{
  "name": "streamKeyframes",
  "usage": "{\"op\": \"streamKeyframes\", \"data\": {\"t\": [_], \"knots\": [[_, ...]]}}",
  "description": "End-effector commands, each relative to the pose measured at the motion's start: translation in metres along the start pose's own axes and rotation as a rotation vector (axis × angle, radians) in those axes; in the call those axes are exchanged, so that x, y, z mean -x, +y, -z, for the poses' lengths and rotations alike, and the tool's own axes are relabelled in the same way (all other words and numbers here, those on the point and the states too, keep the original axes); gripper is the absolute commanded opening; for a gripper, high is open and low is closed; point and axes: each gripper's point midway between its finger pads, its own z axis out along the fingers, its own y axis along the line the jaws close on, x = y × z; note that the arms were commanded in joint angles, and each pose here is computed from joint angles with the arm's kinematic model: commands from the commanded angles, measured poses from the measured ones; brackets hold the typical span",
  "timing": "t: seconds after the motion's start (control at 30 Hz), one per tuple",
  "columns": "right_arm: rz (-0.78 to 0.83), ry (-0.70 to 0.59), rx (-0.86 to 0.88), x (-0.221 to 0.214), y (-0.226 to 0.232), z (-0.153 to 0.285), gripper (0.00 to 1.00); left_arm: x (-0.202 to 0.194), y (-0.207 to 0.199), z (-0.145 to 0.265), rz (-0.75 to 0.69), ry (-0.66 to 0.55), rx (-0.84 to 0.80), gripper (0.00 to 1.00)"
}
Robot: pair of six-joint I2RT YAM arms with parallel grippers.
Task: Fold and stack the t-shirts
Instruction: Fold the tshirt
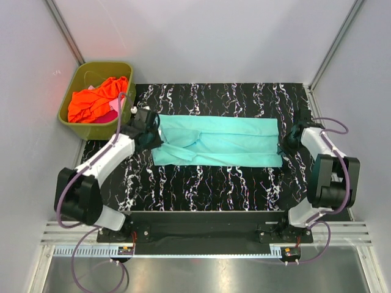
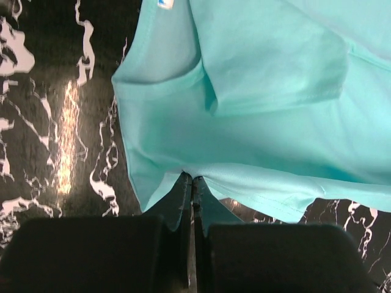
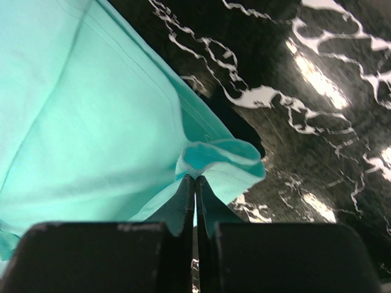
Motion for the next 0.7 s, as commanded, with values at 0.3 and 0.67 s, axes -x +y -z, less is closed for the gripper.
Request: {"op": "streamKeyframes", "data": {"t": [0.3,0.67], "knots": [[0.083,-0.021,0.061,0.036,0.039,-0.008,0.00,0.062,-0.027,-0.023,-0.097,-0.053,-0.041,0.00],[0.085,-0.037,0.047,0.053,0.051,-0.017,0.00,0.090,-0.031,-0.044,-0.093,-0.051,-0.030,0.00]]}}
